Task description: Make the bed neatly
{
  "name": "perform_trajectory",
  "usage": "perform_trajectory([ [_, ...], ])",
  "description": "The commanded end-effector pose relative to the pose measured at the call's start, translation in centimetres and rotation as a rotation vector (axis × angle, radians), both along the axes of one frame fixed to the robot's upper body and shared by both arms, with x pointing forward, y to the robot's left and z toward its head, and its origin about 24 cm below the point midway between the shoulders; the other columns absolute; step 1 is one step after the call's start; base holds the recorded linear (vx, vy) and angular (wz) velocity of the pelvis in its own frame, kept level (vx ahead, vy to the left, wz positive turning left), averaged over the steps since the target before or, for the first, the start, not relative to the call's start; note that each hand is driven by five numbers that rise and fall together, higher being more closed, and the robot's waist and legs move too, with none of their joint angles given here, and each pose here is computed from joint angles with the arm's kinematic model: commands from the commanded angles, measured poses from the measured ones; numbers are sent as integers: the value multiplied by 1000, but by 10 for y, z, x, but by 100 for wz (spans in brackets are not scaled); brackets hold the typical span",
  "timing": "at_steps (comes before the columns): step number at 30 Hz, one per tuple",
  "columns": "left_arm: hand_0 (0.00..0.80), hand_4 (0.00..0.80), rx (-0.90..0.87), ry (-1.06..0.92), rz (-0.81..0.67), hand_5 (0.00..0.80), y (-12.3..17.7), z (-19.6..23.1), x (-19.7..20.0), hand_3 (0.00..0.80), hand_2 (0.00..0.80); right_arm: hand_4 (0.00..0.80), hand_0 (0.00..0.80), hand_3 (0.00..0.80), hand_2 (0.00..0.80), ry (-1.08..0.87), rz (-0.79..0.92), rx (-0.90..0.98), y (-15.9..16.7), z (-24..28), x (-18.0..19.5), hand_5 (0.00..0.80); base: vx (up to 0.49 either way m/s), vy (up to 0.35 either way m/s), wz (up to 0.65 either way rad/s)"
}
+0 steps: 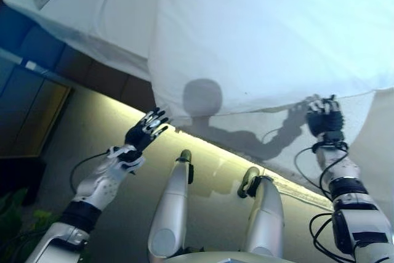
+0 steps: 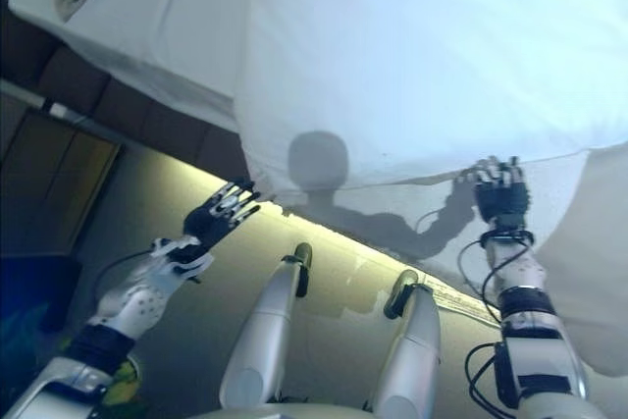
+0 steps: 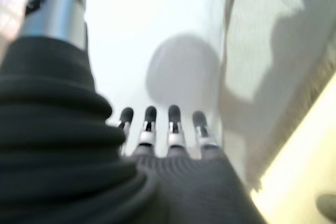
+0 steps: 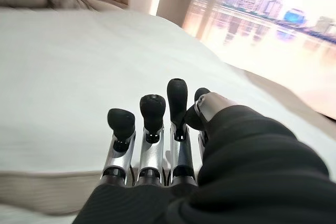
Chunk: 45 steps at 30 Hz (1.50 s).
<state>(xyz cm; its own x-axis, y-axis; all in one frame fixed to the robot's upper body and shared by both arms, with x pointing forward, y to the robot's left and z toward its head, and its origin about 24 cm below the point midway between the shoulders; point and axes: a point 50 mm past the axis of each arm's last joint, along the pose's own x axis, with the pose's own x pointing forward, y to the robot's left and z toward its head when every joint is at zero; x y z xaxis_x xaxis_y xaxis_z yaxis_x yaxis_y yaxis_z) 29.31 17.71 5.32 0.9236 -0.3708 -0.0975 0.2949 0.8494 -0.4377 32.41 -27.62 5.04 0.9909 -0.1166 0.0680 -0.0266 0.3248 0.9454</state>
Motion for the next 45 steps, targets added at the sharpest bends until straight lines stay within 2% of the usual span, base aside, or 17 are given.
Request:
perform_trajectory([
  [1, 0, 0, -52, -51, 63, 0, -23, 9, 16, 0, 0, 800, 800, 800, 800, 8, 12, -93, 16, 5, 2, 800, -8, 93, -35],
  [4, 0, 0, -87, -55, 76, 0, -31, 12, 21, 0, 0, 800, 800, 800, 800, 37, 42, -142, 34, 6, 5, 800, -99, 93, -32],
  [5, 0, 0, -93, -57, 80, 0, -34, 12, 21, 0, 0, 715, 715, 715, 715, 62, 37, -139, 37, 4, 5, 715, -1, 70, -11],
  [6, 0, 0, -94, -60, 83, 0, -34, 13, 21, 0, 0, 267, 267, 267, 267, 76, 28, -140, 36, 4, 5, 267, -9, 52, -4],
  [7, 0, 0, -95, -61, 87, 0, -33, 13, 22, 0, 0, 0, 0, 0, 0, 96, 9, -141, 31, 4, 5, 0, 0, 0, 0],
  [9, 0, 0, -91, -61, 102, 0, -29, 13, 22, 0, 0, 0, 0, 0, 0, 139, -32, -137, 23, 2, 4, 0, 0, 0, 0],
  [14, 0, 0, -67, -57, 133, 0, -7, 8, 21, 0, 0, 0, 0, 0, 0, 242, -173, -102, -32, -8, -8, 0, 12, -45, 1],
  [16, 0, 0, -58, -55, 155, 0, 13, 6, 19, 0, 0, 0, 0, 0, 0, 267, -267, -62, -72, -11, -24, 0, 27, -152, 7],
  [22, 0, 0, -100, -37, 192, 0, 38, 5, 9, 0, 0, 0, 0, 0, 0, 210, -398, 91, -114, -2, -45, 0, 82, -103, 16],
  [28, 0, 0, -108, -57, 155, 0, 44, 10, -2, 0, 0, 0, 0, 0, 0, 81, -427, 86, -132, 22, -48, 0, 30, -64, 21],
  [39, 0, 0, -121, -106, 70, 0, 43, 26, -5, 0, 0, 0, 0, 0, 0, 37, -478, 0, -154, 56, -50, 0, 23, -53, 17],
  [45, 0, 0, -136, -123, 53, 0, 43, 31, -5, 0, 0, 0, 0, 0, 0, 51, -445, 76, -155, 58, -50, 0, 16, -10, 11],
])
